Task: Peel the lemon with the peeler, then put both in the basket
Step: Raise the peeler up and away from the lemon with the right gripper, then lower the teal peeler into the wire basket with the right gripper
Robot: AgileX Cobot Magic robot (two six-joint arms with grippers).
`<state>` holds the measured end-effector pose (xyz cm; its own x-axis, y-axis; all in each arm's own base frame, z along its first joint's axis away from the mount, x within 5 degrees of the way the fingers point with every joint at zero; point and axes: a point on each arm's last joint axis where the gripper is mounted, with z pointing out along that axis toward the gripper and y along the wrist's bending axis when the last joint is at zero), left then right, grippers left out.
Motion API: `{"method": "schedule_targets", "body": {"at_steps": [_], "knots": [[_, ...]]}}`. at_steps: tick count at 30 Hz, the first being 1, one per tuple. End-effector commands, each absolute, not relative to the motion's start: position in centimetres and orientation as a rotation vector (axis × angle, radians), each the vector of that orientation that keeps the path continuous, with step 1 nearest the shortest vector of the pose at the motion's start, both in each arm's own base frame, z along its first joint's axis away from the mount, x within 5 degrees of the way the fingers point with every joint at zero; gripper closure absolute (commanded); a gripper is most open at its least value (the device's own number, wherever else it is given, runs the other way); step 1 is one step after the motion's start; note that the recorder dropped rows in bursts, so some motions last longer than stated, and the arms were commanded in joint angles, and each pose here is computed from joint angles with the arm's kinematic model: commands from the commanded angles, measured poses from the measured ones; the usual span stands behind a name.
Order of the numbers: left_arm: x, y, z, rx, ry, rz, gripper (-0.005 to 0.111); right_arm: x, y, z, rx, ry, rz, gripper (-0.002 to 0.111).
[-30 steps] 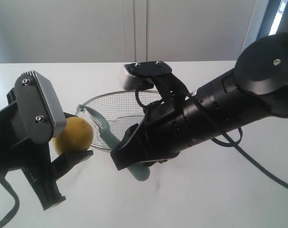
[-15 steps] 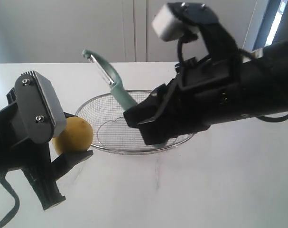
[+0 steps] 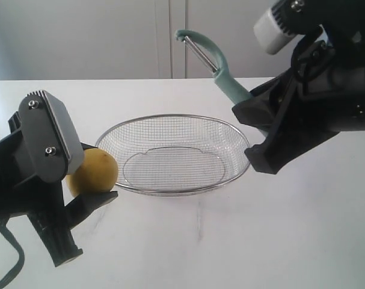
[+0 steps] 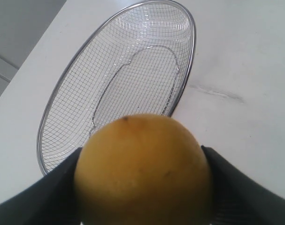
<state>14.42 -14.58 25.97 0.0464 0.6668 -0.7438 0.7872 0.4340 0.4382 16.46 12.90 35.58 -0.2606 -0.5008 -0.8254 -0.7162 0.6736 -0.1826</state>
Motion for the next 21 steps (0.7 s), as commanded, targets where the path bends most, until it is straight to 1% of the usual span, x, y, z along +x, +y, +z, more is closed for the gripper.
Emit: {"method": "schedule_targets", "body": {"at_steps": [1, 4, 6, 11, 15, 21], "knots": [[14.3, -14.6, 26.0, 1.27, 1.665, -0.159, 0.107, 16.9, 12.7, 35.9, -0.941, 1.87, 0.227, 0.108], [14.3, -14.6, 26.0, 1.27, 1.665, -0.159, 0.107, 17.1, 12.5, 36.1, -0.954, 1.839, 0.182, 0.108], [14.3, -14.6, 26.0, 1.27, 1.665, -0.159, 0.107, 17.2, 12.6, 36.1, -0.924, 1.844, 0.2, 0.108], [14.3, -14.6, 26.0, 1.268, 1.665, -0.16, 0.107, 18.6, 13.7, 34.7, -0.869, 1.921, 0.242, 0.108], [14.3, -14.6, 26.1, 1.266, 1.662, -0.161, 0.107, 20.6, 15.0, 32.4, -0.863, 2.018, 0.229, 0.108], [14.3, -14.6, 26.1, 1.264, 1.663, -0.163, 0.107, 25.2, 15.7, 31.1, -0.748, 2.138, 0.188, 0.108]]}}
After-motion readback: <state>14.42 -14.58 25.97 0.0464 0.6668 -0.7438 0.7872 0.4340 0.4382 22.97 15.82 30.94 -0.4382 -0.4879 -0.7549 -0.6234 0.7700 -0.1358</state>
